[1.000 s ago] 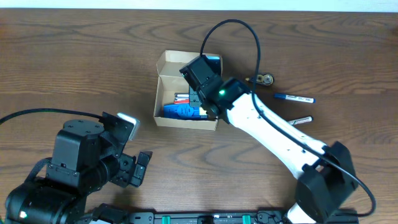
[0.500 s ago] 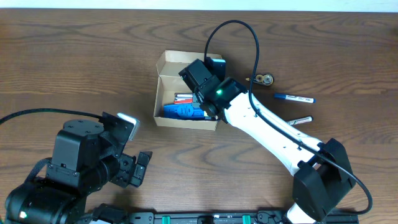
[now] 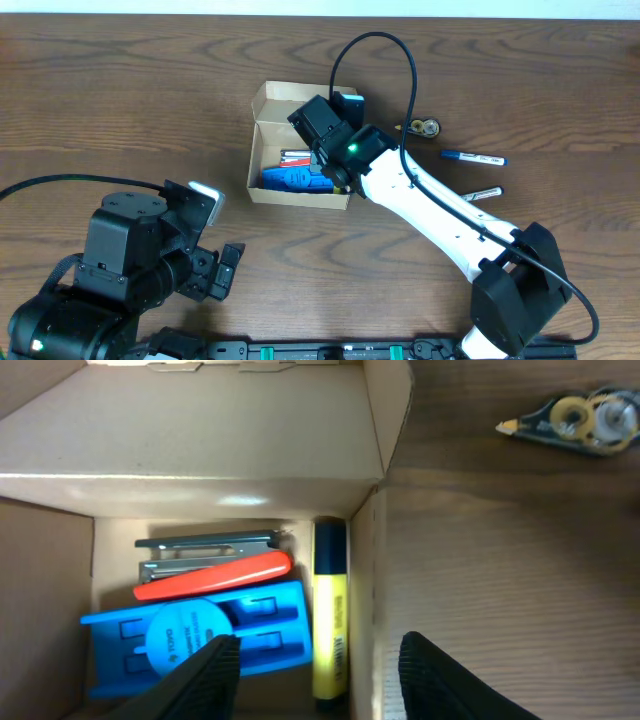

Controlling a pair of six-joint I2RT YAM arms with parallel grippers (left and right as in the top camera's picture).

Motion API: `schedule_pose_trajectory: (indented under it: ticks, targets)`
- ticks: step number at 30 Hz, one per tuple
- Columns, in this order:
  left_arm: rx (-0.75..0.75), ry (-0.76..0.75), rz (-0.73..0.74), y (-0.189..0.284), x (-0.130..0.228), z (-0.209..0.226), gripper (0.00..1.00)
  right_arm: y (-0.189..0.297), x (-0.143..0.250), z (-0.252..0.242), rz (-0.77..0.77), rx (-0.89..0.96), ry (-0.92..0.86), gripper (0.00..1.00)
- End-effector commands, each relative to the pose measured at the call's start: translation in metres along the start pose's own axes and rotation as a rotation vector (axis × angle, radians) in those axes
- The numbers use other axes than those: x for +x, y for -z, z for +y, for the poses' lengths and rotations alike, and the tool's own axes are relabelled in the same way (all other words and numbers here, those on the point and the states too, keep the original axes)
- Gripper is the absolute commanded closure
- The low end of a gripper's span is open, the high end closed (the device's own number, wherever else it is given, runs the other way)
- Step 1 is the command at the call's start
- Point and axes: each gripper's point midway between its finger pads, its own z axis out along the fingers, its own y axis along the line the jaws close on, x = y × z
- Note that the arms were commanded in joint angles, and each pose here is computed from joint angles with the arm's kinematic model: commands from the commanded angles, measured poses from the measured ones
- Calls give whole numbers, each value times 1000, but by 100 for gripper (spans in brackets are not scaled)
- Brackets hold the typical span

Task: Pack container
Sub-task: 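Lower the yellow highlighter into the box and open the right gripper, then move the right gripper over the correction tape to grasp it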

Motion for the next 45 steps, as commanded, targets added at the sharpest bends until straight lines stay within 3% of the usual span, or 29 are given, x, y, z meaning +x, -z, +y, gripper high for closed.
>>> schedule_pose_trajectory:
  ticks: [1,6,11,16,22,28,37,45]
  targets:
    - [8,-5,-11,3,-3,-2,5,33,-29,-14,-127,26,52,41]
    - [8,-5,-11,3,-3,-2,5,67,-68,-40,-260,90,310,28]
    - [8,-5,-11,3,-3,-2,5,60,-86,-71,-229,119,520,21]
    - [8,-5,-11,3,-3,-2,5,43,-100,-95,-182,-29,657,19]
    - [8,-5,-11,3,-3,-2,5,25,-121,-138,-194,-124,726,8]
    - [8,-5,-11,3,-3,-2,5,-21,-112,-168,-117,-226,765,5]
    - [8,-5,-11,3,-3,-2,5,-98,-80,-170,10,-288,858,4]
    - [8,-5,-11,3,-3,-2,5,-139,-68,-167,23,-319,891,4]
